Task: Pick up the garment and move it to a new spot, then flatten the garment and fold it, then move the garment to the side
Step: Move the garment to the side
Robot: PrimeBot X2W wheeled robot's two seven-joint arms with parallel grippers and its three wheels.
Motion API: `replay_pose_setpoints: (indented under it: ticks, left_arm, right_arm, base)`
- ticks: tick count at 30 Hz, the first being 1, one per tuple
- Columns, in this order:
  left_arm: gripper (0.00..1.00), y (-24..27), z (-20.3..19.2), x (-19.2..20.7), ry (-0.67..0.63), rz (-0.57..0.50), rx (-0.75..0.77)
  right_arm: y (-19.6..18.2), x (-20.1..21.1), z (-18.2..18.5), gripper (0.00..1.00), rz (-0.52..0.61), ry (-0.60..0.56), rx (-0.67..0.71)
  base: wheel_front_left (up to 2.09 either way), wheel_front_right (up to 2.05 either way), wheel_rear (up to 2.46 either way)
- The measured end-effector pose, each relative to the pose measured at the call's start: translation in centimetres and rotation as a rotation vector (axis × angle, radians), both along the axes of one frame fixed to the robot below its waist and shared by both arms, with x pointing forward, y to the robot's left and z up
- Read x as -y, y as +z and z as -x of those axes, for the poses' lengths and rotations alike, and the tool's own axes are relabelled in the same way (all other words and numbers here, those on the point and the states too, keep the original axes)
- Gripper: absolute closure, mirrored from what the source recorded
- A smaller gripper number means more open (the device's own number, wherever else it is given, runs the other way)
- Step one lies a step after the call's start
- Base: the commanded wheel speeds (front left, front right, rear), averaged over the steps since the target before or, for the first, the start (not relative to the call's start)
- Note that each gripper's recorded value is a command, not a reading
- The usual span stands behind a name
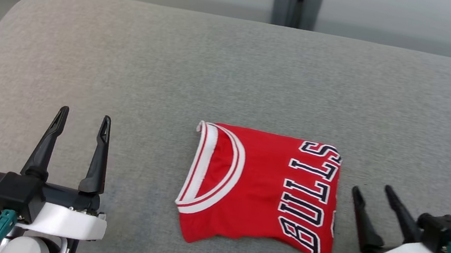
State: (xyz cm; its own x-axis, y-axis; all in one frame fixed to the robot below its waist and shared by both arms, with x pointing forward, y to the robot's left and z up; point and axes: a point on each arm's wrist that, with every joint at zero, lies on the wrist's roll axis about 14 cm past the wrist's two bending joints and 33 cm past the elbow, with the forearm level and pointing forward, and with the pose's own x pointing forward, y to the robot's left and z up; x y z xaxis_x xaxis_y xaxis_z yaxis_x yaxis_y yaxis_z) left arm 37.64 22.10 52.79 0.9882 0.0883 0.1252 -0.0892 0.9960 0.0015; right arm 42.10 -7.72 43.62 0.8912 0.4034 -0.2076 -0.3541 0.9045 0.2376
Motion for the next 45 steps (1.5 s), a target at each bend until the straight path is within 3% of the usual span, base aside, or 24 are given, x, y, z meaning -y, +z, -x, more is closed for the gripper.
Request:
replay_pose_setpoints:
  ticks: [8, 9, 10, 11, 12, 19, 27, 36, 40, 45]
  left_arm:
    - [0.0, -0.6, 0.4, -1.2, 0.043, -0.001, -0.019]
    - [0.0, -0.7, 0.4, -1.2, 0.044, -0.001, -0.022]
    - [0.0, -0.8, 0.4, -1.3, 0.045, -0.001, -0.023]
    - [0.0, -0.8, 0.3, -1.3, 0.045, -0.001, -0.024]
    - [0.0, -0.9, 0.2, -1.3, 0.044, -0.002, -0.025]
    - [0.0, -1.0, -0.9, -0.3, 0.003, -0.007, -0.021]
    - [0.0, -1.2, -3.4, 2.3, -0.09, -0.005, -0.012]
    - [0.0, -1.7, -7.1, 6.7, -0.24, -0.014, -0.01]
    - [0.0, -2.3, -8.7, 9.2, -0.316, -0.006, -0.018]
    - [0.0, -2.6, -10.6, 12.0, -0.402, -0.018, -0.019]
  right_arm:
    - [-5.9, -4.3, 1.4, 0.0, 0.002, 0.125, -0.223]
    - [-6.2, -4.7, 1.4, 0.06, 0.007, 0.14, -0.238]
    - [-6.3, -4.9, 1.5, 0.6, 0.004, 0.148, -0.247]
    - [-6.5, -5.1, 1.5, 0.93, -0.003, 0.15, -0.262]
    - [-6.6, -5.3, 1.5, 1.0, -0.007, 0.158, -0.268]
    - [-5.3, -3.6, 0.5, 1.0, 0.001, 0.129, -0.189]
    - [-2.1, 3.8, -1.0, 1.0, 0.133, 0.009, -0.029]
    - [-0.3, 13.9, 0.4, 1.0, 0.307, -0.17, 0.011]
    - [1.4, 16.7, 0.7, 1.0, 0.322, -0.253, 0.05]
    - [4.8, 18.5, -1.6, 1.0, 0.306, -0.328, 0.165]
  base:
    - [0.0, 0.0, 0.0]
    - [0.0, 0.0, 0.0]
    - [0.0, 0.0, 0.0]
    - [0.0, 0.0, 0.0]
    - [0.0, 0.0, 0.0]
    - [0.0, 0.0, 0.0]
    - [0.0, 0.0, 0.0]
    - [0.0, 0.0, 0.0]
    - [0.0, 0.0, 0.0]
    - [0.0, 0.0, 0.0]
